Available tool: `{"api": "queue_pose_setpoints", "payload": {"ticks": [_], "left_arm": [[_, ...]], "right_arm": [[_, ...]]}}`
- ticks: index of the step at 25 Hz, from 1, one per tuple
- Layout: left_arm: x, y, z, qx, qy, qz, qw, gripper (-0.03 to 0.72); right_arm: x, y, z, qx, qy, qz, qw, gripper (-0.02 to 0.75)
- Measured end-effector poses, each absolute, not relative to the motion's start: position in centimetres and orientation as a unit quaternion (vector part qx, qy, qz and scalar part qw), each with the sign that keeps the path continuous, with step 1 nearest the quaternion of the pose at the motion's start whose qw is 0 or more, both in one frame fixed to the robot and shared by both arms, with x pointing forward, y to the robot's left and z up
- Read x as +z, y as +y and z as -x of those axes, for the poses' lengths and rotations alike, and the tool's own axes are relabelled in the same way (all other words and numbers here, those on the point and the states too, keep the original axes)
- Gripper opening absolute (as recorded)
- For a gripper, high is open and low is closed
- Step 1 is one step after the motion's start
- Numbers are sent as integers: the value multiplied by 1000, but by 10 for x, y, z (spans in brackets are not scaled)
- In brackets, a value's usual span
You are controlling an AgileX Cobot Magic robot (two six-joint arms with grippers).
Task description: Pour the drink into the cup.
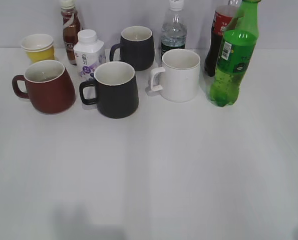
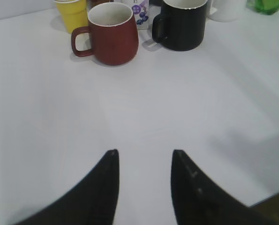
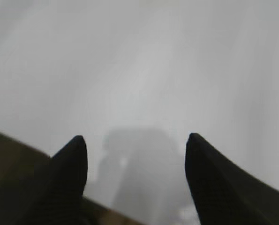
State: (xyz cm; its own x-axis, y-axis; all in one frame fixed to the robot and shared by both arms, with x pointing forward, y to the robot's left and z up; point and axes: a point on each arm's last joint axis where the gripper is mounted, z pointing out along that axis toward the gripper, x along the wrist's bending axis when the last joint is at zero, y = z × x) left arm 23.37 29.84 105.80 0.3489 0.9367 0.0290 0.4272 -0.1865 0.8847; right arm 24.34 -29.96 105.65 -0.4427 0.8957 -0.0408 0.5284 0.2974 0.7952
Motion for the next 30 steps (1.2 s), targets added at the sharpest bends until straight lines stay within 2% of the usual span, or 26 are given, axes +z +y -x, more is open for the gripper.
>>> {"api": "queue_pose_setpoints", "payload": {"ticks": [6,25,30], "left_arm": [[1058,298,-235,303,483,-709,415,294],[1058,298,-235,305,483,-708,415,294],[1058,298,-235,306,483,-708,415,294]], "right_arm": [[1053,-298,-241,422,742,-445,270,490],[1054,-297,-241,430,737,-445,271,490],[1054,-298,-241,407,698,-503,306,489]]}}
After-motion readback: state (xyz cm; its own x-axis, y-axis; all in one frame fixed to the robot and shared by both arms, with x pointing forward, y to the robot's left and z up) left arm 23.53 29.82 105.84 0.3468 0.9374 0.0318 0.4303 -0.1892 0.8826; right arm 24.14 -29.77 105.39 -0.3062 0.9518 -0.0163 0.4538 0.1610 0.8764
